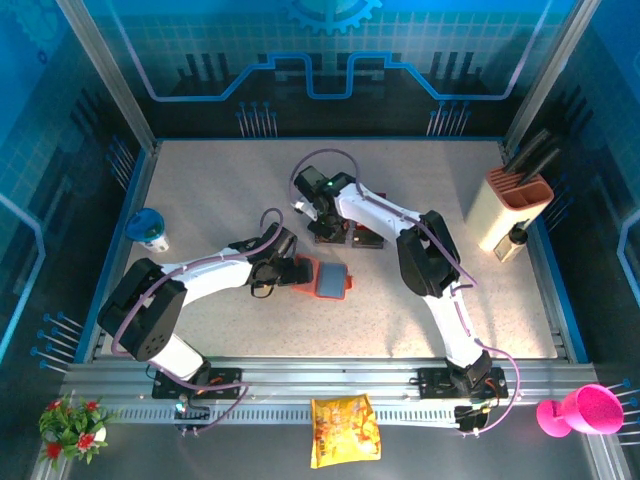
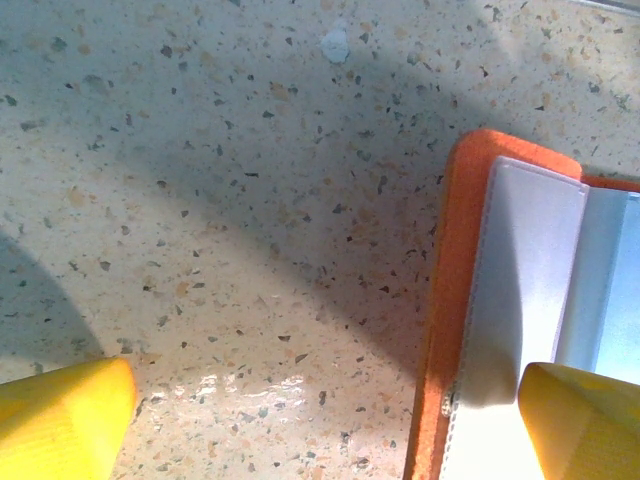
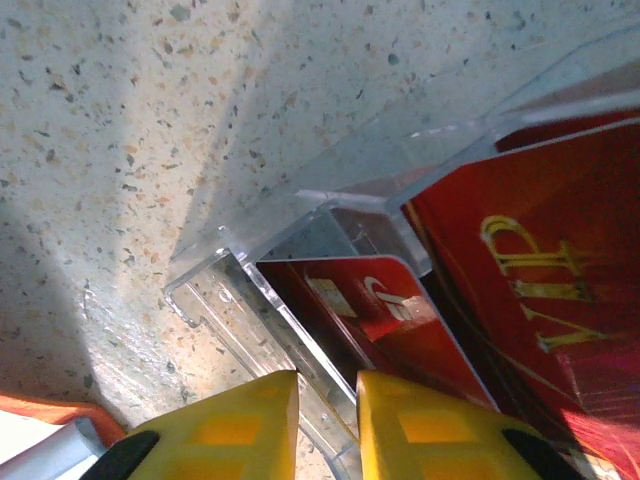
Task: Put the credit cards into the card holder
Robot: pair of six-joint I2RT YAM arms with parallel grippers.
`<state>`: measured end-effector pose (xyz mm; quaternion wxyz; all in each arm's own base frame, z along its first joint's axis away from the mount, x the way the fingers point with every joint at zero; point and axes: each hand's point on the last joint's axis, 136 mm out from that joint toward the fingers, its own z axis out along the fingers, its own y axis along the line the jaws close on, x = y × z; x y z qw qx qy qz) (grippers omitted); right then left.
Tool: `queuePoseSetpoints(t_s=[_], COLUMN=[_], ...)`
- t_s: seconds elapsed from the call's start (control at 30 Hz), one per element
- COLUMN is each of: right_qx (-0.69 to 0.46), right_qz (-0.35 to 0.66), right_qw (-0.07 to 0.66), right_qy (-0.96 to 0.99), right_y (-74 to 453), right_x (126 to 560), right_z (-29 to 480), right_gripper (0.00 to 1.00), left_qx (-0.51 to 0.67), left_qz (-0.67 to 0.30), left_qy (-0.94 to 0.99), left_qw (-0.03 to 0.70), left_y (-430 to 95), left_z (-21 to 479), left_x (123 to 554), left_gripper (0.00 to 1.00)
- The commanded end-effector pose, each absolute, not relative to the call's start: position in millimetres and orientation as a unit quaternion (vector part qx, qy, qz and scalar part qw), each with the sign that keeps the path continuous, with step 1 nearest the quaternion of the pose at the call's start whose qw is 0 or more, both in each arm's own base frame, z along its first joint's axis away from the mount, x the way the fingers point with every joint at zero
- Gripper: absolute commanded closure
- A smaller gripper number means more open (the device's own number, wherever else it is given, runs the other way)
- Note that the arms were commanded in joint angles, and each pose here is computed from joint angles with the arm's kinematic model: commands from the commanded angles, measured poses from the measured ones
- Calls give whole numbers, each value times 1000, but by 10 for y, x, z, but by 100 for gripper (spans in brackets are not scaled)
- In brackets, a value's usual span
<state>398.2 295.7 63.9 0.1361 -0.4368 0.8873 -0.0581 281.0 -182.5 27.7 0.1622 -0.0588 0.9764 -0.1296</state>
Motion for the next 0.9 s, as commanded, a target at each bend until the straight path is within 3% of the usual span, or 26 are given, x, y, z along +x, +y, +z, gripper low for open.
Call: queuePoseSetpoints(t_s=[0.0, 0.5, 0.87], right_qx=[-457, -459, -477], right_qz=[-65, -79, -64], right_qw=[129, 154, 191], right_qy=[878, 871, 856], right_y=[2968, 2948, 3012], right_x=[3846, 3924, 3936], right_z=[652, 849, 1072], right_gripper=[79, 82, 98], left_qx=[-57, -57, -54], left_qz=[-120, -123, -126], left_qy=[980, 979, 979], left_qw=[150, 150, 150], left_y=[-1786, -1796, -1812], left_z=[211, 214, 225], left_x=[2723, 2712, 2706], left_gripper=[1, 1, 1])
